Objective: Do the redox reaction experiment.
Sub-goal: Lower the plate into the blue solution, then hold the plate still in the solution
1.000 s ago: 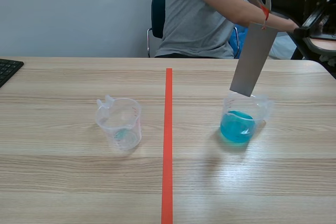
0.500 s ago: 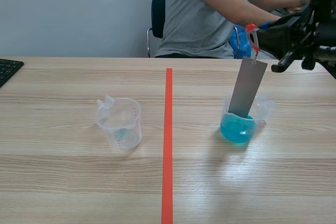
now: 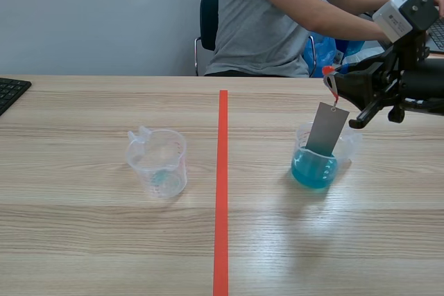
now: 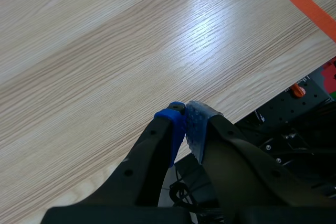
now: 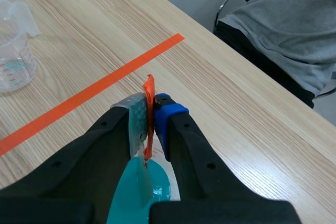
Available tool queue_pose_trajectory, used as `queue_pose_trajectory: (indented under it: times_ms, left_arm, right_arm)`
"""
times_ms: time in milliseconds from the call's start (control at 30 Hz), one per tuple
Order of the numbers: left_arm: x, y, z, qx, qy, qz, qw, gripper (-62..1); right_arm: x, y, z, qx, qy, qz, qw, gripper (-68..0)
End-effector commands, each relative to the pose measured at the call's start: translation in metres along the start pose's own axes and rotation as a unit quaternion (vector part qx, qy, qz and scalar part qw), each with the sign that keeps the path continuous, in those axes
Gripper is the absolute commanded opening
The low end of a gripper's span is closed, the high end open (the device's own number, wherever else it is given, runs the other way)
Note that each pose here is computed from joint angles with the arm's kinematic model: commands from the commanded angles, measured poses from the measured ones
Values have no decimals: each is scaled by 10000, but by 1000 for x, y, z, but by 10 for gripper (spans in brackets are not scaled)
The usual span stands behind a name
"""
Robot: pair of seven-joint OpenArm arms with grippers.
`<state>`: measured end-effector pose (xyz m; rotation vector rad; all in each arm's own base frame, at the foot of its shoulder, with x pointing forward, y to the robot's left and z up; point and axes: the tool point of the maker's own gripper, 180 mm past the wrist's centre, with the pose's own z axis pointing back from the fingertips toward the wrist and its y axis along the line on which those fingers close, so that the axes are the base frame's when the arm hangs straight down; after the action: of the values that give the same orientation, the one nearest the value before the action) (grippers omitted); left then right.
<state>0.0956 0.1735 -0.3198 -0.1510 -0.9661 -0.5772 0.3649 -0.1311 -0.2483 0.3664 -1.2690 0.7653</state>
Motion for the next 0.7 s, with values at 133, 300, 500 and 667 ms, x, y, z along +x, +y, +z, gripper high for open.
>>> queue_pose_trajectory:
  times_ms: [133, 300, 500, 667]
  left_arm:
    - [9, -2, -2, -10, -165, 36, 9999, -578]
    - [9, -2, -2, -10, -165, 36, 9999, -578]
    - [9, -2, -2, -10, -165, 36, 9999, -578]
    - [9, -2, -2, -10, -165, 36, 9999, -577]
  right_arm:
    - [5, -4, 1, -7, -38, 123, 9999, -664]
    - [5, -4, 1, -7, -32, 125, 9999, -664]
    - [5, -4, 1, -7, -28, 127, 9999, -664]
    - [4, -4, 1, -8, -14, 139, 9999, -664]
